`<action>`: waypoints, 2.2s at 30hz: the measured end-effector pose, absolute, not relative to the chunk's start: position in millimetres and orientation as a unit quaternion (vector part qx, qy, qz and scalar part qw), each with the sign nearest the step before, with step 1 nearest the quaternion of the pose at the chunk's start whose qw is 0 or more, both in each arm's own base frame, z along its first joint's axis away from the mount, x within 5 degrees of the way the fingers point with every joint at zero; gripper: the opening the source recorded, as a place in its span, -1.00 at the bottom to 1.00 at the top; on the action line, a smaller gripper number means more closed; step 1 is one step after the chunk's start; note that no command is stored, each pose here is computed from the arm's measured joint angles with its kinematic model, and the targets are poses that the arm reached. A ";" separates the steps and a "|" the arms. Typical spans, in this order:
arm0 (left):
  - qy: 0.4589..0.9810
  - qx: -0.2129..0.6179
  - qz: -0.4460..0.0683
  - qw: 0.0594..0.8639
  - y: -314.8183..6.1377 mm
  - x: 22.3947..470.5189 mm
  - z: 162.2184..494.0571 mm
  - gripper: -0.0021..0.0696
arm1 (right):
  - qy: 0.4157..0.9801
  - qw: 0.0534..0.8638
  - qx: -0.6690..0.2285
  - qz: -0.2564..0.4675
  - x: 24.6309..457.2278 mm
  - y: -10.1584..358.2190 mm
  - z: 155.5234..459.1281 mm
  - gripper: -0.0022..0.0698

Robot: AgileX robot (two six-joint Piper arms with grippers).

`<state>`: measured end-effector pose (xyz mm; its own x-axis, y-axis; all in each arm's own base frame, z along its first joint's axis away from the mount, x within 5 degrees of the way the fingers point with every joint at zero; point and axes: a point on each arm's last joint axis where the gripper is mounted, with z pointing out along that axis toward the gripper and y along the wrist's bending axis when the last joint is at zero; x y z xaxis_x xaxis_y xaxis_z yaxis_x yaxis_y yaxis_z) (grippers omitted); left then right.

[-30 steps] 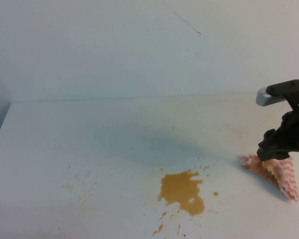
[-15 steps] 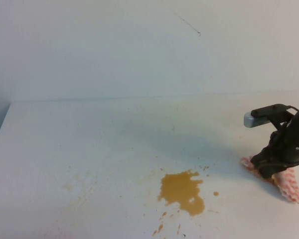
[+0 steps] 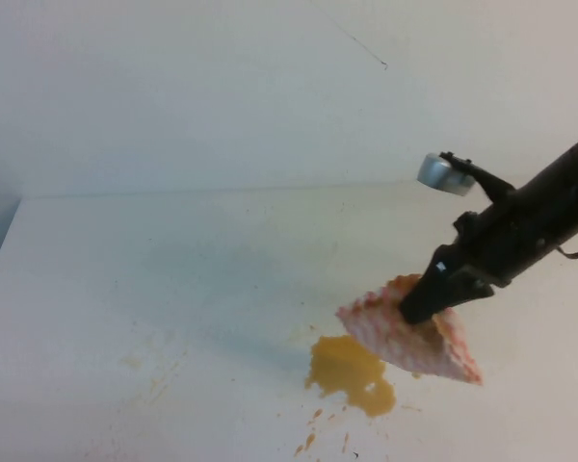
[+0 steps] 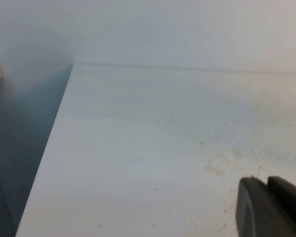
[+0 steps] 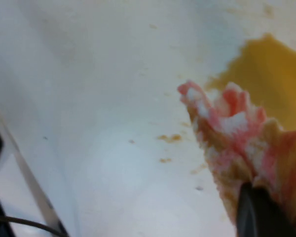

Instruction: Wipe the table

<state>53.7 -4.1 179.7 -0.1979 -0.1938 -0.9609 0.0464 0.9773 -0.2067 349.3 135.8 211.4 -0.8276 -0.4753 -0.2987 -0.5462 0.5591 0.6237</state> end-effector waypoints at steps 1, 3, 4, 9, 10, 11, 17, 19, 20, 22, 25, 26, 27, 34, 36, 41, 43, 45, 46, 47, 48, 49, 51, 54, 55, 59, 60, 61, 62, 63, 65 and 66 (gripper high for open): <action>0.768 -0.048 -0.095 0.631 -4.1 53.7 179.7 -0.94 | 0.874 0.047 -0.293 0.384 346.2 145.5 214.6 -0.86; 0.768 -0.048 -0.095 0.631 -4.1 53.7 179.7 -0.94 | 0.863 0.038 -0.311 0.397 338.3 164.6 217.0 -0.86; 0.768 -0.048 -0.095 0.631 -4.1 53.7 179.7 -0.94 | 0.857 0.033 -0.325 0.398 333.0 175.9 217.5 -0.87; 0.768 -0.048 -0.095 0.631 -4.1 53.7 179.7 -0.94 | 0.823 -0.005 -0.401 0.403 298.2 231.6 214.1 -0.87; 0.768 -0.048 -0.095 0.631 -4.1 53.7 179.7 -0.94 | 0.816 -0.013 -0.415 0.402 290.9 241.3 212.0 -0.87; 0.768 -0.048 -0.095 0.631 -4.1 53.7 179.7 -0.94 | 0.811 -0.022 -0.428 0.398 284.4 249.1 209.9 -0.87; 0.768 -0.048 -0.095 0.631 -4.1 53.7 179.7 -0.94 | 0.820 -0.015 -0.464 0.336 278.2 260.5 195.1 -0.73; 0.768 -0.048 -0.095 0.631 -4.1 53.7 179.7 -0.94 | 0.830 -0.009 -0.464 0.310 281.5 257.9 191.2 -0.52; 0.768 -0.048 -0.095 0.631 -4.1 53.7 179.7 -0.94 | 0.836 -0.005 -0.462 0.297 283.5 256.8 189.1 -0.38; 0.768 -0.048 -0.095 0.631 -4.1 53.7 179.7 -0.94 | 0.843 0.007 -0.460 0.278 287.0 255.3 187.1 -0.15; 0.768 -0.048 -0.095 0.631 -4.1 53.7 179.7 -0.94 | 0.850 0.031 -0.454 0.264 292.3 255.5 185.8 0.07; 0.768 -0.048 -0.095 0.631 -4.1 53.7 179.7 -0.94 | 0.852 0.042 -0.453 0.259 294.5 255.8 186.0 0.11; 0.768 -0.048 -0.095 0.631 -4.1 53.7 179.7 -0.94 | 0.853 0.050 -0.453 0.255 296.6 256.1 186.8 0.13; 0.768 -0.048 -0.095 0.631 -4.1 53.7 179.7 -0.94 | 0.856 0.117 -0.463 0.199 320.3 259.4 213.3 0.20; 0.768 -0.048 -0.095 0.631 -4.1 53.7 179.7 -0.94 | 0.858 0.132 -0.461 0.183 327.2 260.2 226.2 0.21; 0.768 -0.048 -0.095 0.631 -4.1 53.7 179.7 -0.94 | 0.844 0.111 -0.496 0.171 321.2 266.7 243.1 0.10; 0.768 -0.048 -0.095 0.631 -4.1 53.7 179.7 -0.94 | 0.833 0.078 -0.525 0.154 309.5 272.4 239.4 -0.09; 0.768 -0.048 -0.095 0.631 -4.1 53.7 179.7 -0.94 | 0.822 0.050 -0.550 0.140 298.0 281.1 233.4 -0.44; 0.768 -0.048 -0.095 0.631 -4.1 53.7 179.7 -0.94 | 0.817 0.038 -0.558 0.138 292.6 286.5 229.3 -0.61; 0.768 -0.048 -0.095 0.631 -4.1 53.7 179.7 -0.94 | 0.813 0.029 -0.565 0.138 288.0 292.1 224.8 -0.72; 0.768 -0.048 -0.095 0.631 -4.1 53.7 179.7 -0.94 | 0.810 0.023 -0.568 0.140 284.1 297.4 221.0 -0.78; 0.768 -0.048 -0.095 0.631 -4.1 53.7 179.7 -0.94 | 0.809 0.014 -0.570 0.143 280.9 302.1 215.7 -0.83; 0.768 -0.048 -0.095 0.631 -4.1 53.7 179.7 -0.94 | 0.808 0.000 -0.571 0.146 276.5 309.3 205.7 -0.88; 0.768 -0.048 -0.095 0.631 -4.1 53.7 179.7 -0.94 | 0.810 -0.024 -0.569 0.142 273.7 316.5 186.2 -0.91; 0.768 -0.048 -0.095 0.631 -4.1 53.7 179.7 -0.94 | 0.812 -0.030 -0.566 0.141 274.0 318.4 179.6 -0.92; 0.768 -0.048 -0.095 0.631 -4.1 53.7 179.7 -0.94 | 0.815 -0.052 -0.561 0.133 276.2 320.8 156.6 -0.92; 0.768 -0.048 -0.095 0.631 -4.1 53.7 179.7 -0.94 | 0.816 -0.056 -0.561 0.129 276.8 320.5 152.2 -0.92; 0.768 -0.048 -0.095 0.631 -4.1 53.7 179.7 -0.94 | 0.817 -0.061 -0.560 0.123 277.7 320.3 146.6 -0.92; 0.768 -0.048 -0.095 0.631 -4.1 53.7 179.7 -0.94 | 0.818 -0.066 -0.560 0.116 278.7 319.7 141.0 -0.92; 0.768 -0.048 -0.095 0.631 -4.1 53.7 179.7 -0.94 | 0.818 -0.070 -0.560 0.110 279.5 319.4 135.4 -0.92; 0.768 -0.048 -0.095 0.631 -4.1 53.7 179.7 -0.94 | 0.819 -0.067 -0.560 0.107 281.5 320.4 133.9 -0.93; 0.768 -0.048 -0.095 0.631 -4.1 53.7 179.7 -0.94 | 0.819 -0.066 -0.559 0.107 282.4 320.2 134.1 -0.93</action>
